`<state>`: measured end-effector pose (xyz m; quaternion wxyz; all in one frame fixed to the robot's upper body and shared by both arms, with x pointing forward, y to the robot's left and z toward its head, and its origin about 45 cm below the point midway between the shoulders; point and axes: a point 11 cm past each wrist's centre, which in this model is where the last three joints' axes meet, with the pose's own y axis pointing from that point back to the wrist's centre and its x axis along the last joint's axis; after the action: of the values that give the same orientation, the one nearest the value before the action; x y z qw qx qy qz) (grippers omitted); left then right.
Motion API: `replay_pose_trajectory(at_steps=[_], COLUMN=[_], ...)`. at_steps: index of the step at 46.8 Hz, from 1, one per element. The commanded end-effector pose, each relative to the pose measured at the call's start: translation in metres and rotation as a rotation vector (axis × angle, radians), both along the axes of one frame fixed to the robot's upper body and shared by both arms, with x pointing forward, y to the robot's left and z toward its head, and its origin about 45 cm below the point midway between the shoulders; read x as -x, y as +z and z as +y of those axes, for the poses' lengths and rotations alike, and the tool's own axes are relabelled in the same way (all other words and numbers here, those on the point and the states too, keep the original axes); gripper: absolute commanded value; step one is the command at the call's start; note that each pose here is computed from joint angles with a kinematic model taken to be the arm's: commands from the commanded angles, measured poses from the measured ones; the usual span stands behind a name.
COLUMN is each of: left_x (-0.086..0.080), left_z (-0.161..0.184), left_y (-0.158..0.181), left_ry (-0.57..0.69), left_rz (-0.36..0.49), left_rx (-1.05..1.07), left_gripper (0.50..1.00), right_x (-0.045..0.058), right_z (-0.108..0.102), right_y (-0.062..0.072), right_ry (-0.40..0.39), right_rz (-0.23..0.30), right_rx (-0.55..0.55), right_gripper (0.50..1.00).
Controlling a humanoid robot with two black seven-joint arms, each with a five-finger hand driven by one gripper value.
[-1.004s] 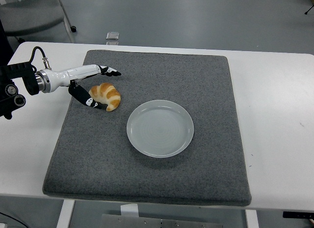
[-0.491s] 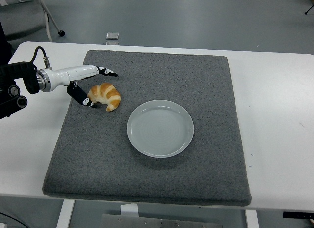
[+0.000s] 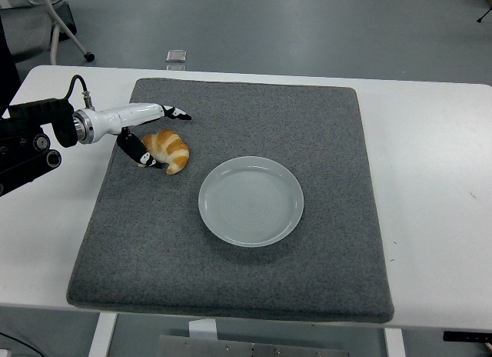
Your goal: Place the bread on the plate
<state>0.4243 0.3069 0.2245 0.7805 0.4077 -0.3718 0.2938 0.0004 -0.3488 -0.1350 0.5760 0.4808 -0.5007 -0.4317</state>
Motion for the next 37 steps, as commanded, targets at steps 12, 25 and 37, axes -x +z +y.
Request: replay_pose_trajectory(at_steps=[12,25,37], left_x=[-0.002,-0.003,-0.004], left_z=[-0.008,-0.012,-0.014], left_y=[-0.004,-0.01,-0.009], left_ry=[-0.018,-0.035,-0.052], left_rz=[-0.022,-0.031,-0.058], left_rx=[-0.036,-0.074,-0.107], left_gripper=[0.868,0.742,0.559], right_x=[0.0,0.0,0.0], right_z=[0.0,0.0,0.0], right_y=[0.0,0.0,0.0], right_ry=[0.0,-0.001,0.001], right_rz=[0.0,0.0,0.0], right_rx=[0.0,0.0,0.0], right_gripper=[0.93,0.932,0.932])
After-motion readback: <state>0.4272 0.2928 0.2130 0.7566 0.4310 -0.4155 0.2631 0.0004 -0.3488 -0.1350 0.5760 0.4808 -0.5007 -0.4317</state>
